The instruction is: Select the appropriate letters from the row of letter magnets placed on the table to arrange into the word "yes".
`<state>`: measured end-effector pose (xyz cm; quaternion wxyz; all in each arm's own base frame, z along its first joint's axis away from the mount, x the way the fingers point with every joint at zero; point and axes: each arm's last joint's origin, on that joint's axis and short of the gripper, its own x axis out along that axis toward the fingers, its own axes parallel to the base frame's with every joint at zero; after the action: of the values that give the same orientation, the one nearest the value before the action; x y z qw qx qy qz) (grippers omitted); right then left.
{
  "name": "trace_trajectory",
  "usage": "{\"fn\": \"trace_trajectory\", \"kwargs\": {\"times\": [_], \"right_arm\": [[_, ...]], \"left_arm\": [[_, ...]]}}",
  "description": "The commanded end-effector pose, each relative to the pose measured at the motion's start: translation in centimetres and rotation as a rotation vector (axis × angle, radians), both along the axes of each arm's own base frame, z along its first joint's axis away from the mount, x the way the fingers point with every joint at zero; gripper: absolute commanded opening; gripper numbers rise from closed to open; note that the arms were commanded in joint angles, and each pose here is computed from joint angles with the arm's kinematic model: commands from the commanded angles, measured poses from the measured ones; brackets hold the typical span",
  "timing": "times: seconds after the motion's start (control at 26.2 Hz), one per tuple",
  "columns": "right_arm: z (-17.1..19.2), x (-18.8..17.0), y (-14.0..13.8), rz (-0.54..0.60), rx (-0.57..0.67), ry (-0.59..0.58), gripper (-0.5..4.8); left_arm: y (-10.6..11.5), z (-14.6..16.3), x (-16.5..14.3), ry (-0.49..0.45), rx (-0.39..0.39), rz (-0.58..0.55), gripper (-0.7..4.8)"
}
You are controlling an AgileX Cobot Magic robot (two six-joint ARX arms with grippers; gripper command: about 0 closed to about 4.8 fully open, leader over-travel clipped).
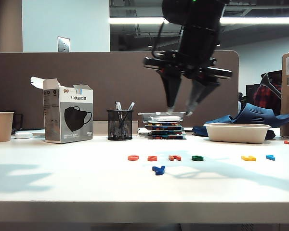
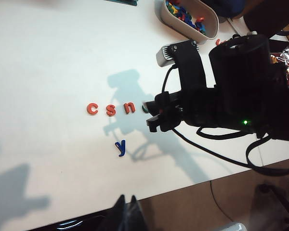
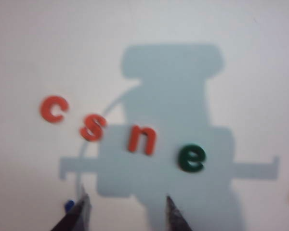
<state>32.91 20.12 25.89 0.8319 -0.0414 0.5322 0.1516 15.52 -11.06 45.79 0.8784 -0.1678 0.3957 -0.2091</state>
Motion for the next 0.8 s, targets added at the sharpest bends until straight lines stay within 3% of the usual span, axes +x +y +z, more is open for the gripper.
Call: {"fn": "trace_trajectory", "kwargs": {"times": [0.04, 0.38, 0.8], "right_arm": [[0.1, 0.1, -1.0, -0.025, -0.019, 0.029, 2.17], [-0.6, 1.0, -2.0, -0.058, -0.025, 0.047, 2.44], [-4.2, 2.4, -1.5, -0.058, -0.069, 0.119, 2.44]], "left_arm": [[0.0, 0.2, -0.1, -0.013, -0.003, -0.001, -0.05], [0.0, 0.2, -0.1, -0.013, -0.004, -0.001, -0.05], [0.0, 0.2, -0.1, -0.013, -0.004, -0.001, -0.05]]}}
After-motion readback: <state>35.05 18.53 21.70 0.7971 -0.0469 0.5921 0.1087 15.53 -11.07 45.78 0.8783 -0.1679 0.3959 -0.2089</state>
